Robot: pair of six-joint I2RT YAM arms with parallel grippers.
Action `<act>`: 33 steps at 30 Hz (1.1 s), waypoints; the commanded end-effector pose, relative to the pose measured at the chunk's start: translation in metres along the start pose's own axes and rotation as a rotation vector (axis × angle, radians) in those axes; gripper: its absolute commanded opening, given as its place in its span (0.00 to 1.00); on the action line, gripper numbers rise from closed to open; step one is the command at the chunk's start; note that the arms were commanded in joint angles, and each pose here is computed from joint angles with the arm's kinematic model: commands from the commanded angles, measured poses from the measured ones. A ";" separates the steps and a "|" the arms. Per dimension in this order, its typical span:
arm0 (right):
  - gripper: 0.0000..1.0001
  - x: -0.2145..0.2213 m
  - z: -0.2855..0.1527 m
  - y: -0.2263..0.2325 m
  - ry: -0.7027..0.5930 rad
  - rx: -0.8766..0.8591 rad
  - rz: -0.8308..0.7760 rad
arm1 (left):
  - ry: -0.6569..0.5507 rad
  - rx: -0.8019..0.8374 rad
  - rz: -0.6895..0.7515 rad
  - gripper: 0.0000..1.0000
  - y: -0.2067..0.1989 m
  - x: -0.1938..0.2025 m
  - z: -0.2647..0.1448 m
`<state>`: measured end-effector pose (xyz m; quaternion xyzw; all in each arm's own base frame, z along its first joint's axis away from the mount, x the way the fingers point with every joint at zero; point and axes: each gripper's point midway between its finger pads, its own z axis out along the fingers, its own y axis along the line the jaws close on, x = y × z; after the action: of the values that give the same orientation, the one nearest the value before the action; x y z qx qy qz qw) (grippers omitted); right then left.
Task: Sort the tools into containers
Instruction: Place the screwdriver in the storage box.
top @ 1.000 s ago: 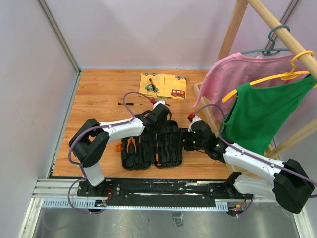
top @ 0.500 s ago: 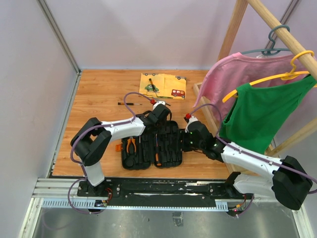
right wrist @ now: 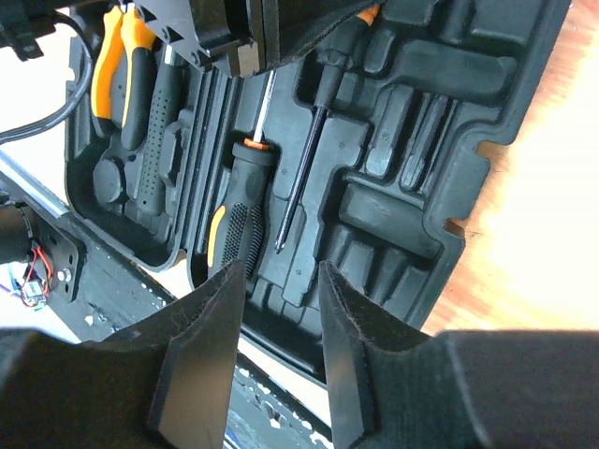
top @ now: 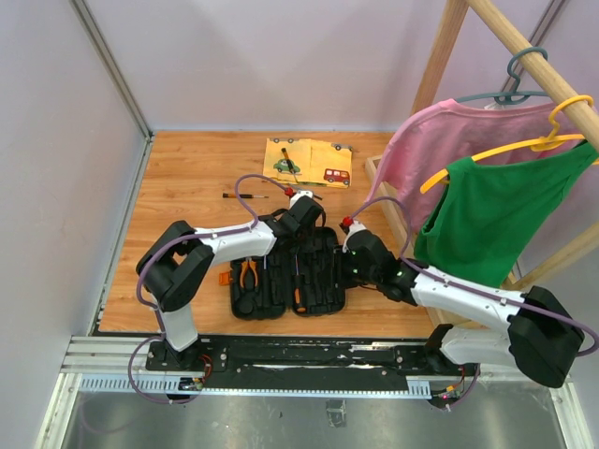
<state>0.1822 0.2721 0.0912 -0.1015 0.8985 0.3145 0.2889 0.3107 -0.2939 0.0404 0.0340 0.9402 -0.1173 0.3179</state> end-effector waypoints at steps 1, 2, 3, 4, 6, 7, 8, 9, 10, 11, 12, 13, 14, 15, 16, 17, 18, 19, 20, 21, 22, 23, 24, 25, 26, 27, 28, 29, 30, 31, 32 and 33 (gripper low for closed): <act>0.36 -0.001 0.006 0.019 0.008 -0.045 -0.003 | 0.029 -0.054 0.002 0.34 0.014 0.013 0.018; 0.34 0.001 0.008 0.020 0.017 -0.045 -0.006 | 0.029 -0.056 0.003 0.33 0.014 0.014 0.018; 0.34 0.001 0.009 0.021 0.019 -0.043 -0.007 | 0.029 -0.055 0.004 0.33 0.014 0.014 0.019; 0.33 0.002 0.011 0.022 0.020 -0.041 -0.007 | 0.030 -0.055 0.004 0.33 0.014 0.015 0.019; 0.30 0.004 0.015 0.021 0.021 -0.034 0.004 | 0.030 -0.054 0.005 0.32 0.014 0.015 0.020; 0.29 0.005 0.017 0.020 0.021 -0.029 0.010 | 0.031 -0.054 0.005 0.31 0.014 0.015 0.020; 0.28 0.006 0.019 0.019 0.019 -0.025 0.018 | 0.030 -0.054 0.005 0.31 0.014 0.015 0.021; 0.27 0.006 0.020 0.018 0.017 -0.022 0.025 | 0.031 -0.055 0.005 0.30 0.015 0.015 0.021; 0.25 0.006 0.021 0.017 0.013 -0.021 0.030 | 0.032 -0.055 0.005 0.30 0.015 0.016 0.021; 0.24 0.005 0.023 0.017 0.007 -0.019 0.034 | 0.032 -0.053 0.004 0.29 0.015 0.016 0.021; 0.22 0.004 0.024 0.016 0.003 -0.015 0.037 | 0.034 -0.056 0.004 0.28 0.016 0.017 0.021; 0.21 0.003 0.025 0.016 -0.002 -0.013 0.038 | 0.033 -0.055 0.004 0.28 0.017 0.017 0.021; 0.20 0.003 0.026 0.017 -0.004 -0.014 0.038 | 0.033 -0.057 0.002 0.28 0.018 0.016 0.021; 0.19 0.002 0.026 0.017 -0.005 -0.013 0.038 | 0.034 -0.056 0.002 0.27 0.018 0.017 0.021; 0.18 0.002 0.028 0.018 -0.003 -0.014 0.038 | 0.034 -0.056 0.003 0.27 0.018 0.017 0.021; 0.17 0.002 0.029 0.018 0.000 -0.016 0.037 | 0.033 -0.055 0.002 0.26 0.017 0.017 0.021; 0.16 0.002 0.030 0.019 0.004 -0.018 0.037 | 0.033 -0.055 0.003 0.26 0.017 0.017 0.021; 0.14 0.002 0.031 0.019 0.007 -0.016 0.038 | 0.033 -0.056 0.002 0.26 0.018 0.017 0.021; 0.14 0.004 0.032 0.018 0.014 -0.011 0.039 | 0.033 -0.056 0.001 0.26 0.018 0.017 0.021; 0.13 0.005 0.033 0.016 0.016 -0.001 0.042 | 0.034 -0.057 0.001 0.26 0.018 0.017 0.021; 0.12 0.006 0.034 0.012 0.019 0.018 0.049 | 0.034 -0.056 0.002 0.25 0.018 0.017 0.021; 0.11 0.007 0.035 0.009 0.021 0.032 0.052 | 0.034 -0.057 0.001 0.25 0.019 0.017 0.021; 0.11 0.008 0.035 0.007 0.019 0.042 0.055 | 0.036 -0.058 0.003 0.25 0.019 0.018 0.021; 0.10 0.008 0.036 0.006 0.021 0.046 0.055 | 0.036 -0.058 0.003 0.25 0.019 0.018 0.022; 0.09 0.009 0.037 0.006 0.024 0.046 0.055 | 0.035 -0.058 0.001 0.25 0.019 0.018 0.022; 0.09 0.009 0.037 0.007 0.026 0.043 0.054 | 0.034 -0.057 0.000 0.25 0.019 0.017 0.022; 0.08 0.010 0.038 0.007 0.029 0.040 0.053 | 0.033 -0.057 0.001 0.25 0.019 0.017 0.022; 0.07 0.010 0.039 0.008 0.032 0.035 0.052 | 0.033 -0.057 0.001 0.24 0.019 0.017 0.022; 0.07 0.010 0.040 0.009 0.032 0.031 0.053 | 0.035 -0.058 0.002 0.24 0.019 0.018 0.022; 0.07 0.010 0.040 0.009 0.035 0.027 0.053 | 0.034 -0.058 0.002 0.24 0.019 0.018 0.022; 0.07 0.011 0.041 0.010 0.036 0.024 0.054 | 0.034 -0.057 0.002 0.24 0.019 0.017 0.022; 0.06 0.011 0.041 0.011 0.037 0.021 0.054 | 0.035 -0.058 0.003 0.24 0.020 0.018 0.022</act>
<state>0.1851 0.2944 0.0553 -0.0789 0.9158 0.2984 0.2570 0.3186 -0.2995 0.0412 0.0238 0.9348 -0.1279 0.3306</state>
